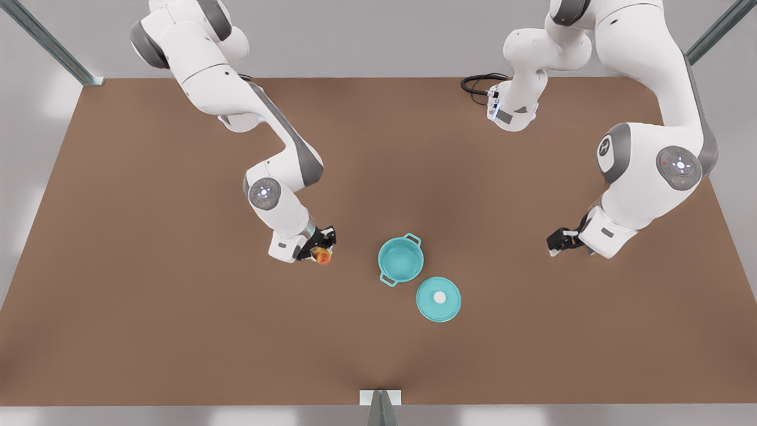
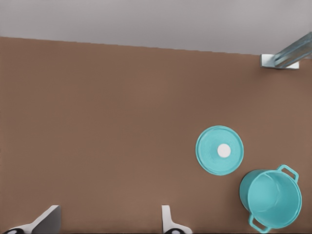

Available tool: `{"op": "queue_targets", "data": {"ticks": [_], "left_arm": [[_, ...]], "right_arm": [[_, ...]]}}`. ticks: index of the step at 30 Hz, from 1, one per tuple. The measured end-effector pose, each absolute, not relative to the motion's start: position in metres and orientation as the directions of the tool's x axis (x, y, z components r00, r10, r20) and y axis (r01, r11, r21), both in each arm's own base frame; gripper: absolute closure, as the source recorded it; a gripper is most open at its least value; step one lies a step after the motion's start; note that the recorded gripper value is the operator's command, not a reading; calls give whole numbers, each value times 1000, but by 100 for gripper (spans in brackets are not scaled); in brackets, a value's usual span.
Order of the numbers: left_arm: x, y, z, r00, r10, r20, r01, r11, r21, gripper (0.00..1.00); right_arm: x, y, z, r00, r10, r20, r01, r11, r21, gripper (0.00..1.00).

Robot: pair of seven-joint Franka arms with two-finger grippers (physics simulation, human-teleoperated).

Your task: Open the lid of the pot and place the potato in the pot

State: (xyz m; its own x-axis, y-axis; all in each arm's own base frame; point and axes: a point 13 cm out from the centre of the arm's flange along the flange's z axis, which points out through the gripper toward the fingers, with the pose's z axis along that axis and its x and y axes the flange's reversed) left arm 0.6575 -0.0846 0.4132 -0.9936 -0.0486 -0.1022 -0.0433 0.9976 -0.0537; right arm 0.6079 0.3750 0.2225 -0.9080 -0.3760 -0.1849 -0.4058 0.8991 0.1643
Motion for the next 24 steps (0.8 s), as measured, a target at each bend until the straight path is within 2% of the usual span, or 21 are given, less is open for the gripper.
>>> {"op": "queue_targets", "data": {"ticks": [7, 11, 14, 18, 24], "left_arm": [[646, -84, 409, -998, -14, -55, -11, 999, -49, 0], [643, -84, 409, -999, 1, -46, 3, 999, -48, 0], [642, -85, 408, -999, 10, -40, 12, 999, -48, 0], [641, -85, 406, -999, 21, -34, 23, 999, -47, 0], [641, -85, 406, -999, 32, -33, 33, 998, -47, 0]], "right_arm": [[623, 470, 211, -881, -403, -248, -457, 861, 223, 52], [617, 527, 209, -860, -415, -298, -491, 833, 255, 52], [599, 562, 193, -850, -429, -306, -510, 816, 272, 52], [578, 578, 154, -861, -431, -270, -499, 819, 284, 53], [580, 571, 119, -885, -393, -249, -455, 843, 288, 51]]}}
